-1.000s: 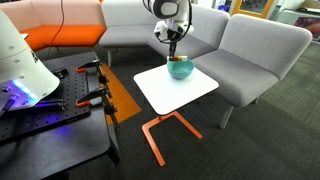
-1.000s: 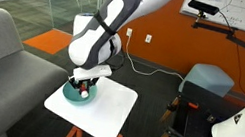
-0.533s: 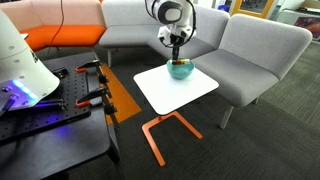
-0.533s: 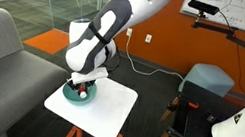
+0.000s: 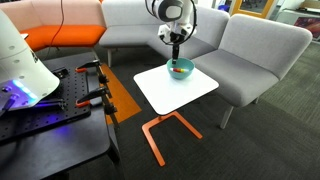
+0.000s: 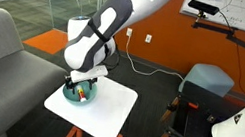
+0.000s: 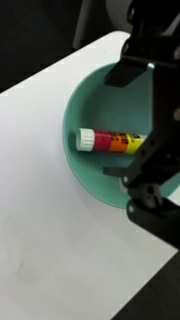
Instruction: Put the glue stick in the bowl
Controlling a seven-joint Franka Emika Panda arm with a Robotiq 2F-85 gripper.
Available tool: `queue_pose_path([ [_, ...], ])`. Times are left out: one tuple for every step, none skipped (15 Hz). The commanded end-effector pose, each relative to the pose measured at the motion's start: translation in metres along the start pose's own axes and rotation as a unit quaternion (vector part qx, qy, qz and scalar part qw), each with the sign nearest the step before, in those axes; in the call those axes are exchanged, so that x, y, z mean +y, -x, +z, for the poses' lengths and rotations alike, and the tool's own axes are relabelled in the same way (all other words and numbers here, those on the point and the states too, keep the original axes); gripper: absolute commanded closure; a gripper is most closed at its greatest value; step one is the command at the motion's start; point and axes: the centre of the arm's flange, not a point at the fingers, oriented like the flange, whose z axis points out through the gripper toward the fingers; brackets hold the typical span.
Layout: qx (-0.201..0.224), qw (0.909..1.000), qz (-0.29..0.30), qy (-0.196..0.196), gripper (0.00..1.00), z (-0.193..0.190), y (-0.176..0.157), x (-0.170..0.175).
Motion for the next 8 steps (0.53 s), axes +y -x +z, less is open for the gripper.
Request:
queue_pose_path([
  [0.021, 0.9994, -0.006, 0.029, 0.0, -0.034, 0.015, 0.0],
  [0.024, 0.9991, -0.012, 0.034, 0.0, -0.042, 0.018, -0.001],
  [0.027, 0.9987, -0.016, 0.039, 0.0, -0.05, 0.023, -0.002],
  [0.026, 0.9984, -0.022, 0.045, 0.0, -0.057, 0.028, -0.003],
  [0.024, 0.9982, -0.025, 0.05, 0.0, -0.063, 0.034, -0.004],
  [0.023, 0.9977, -0.033, 0.055, 0.0, -0.066, 0.039, -0.005],
  [0.021, 0.9967, -0.043, 0.066, 0.0, -0.071, 0.045, -0.006],
  [0.023, 0.995, -0.058, 0.078, 0.0, -0.073, 0.05, -0.008],
])
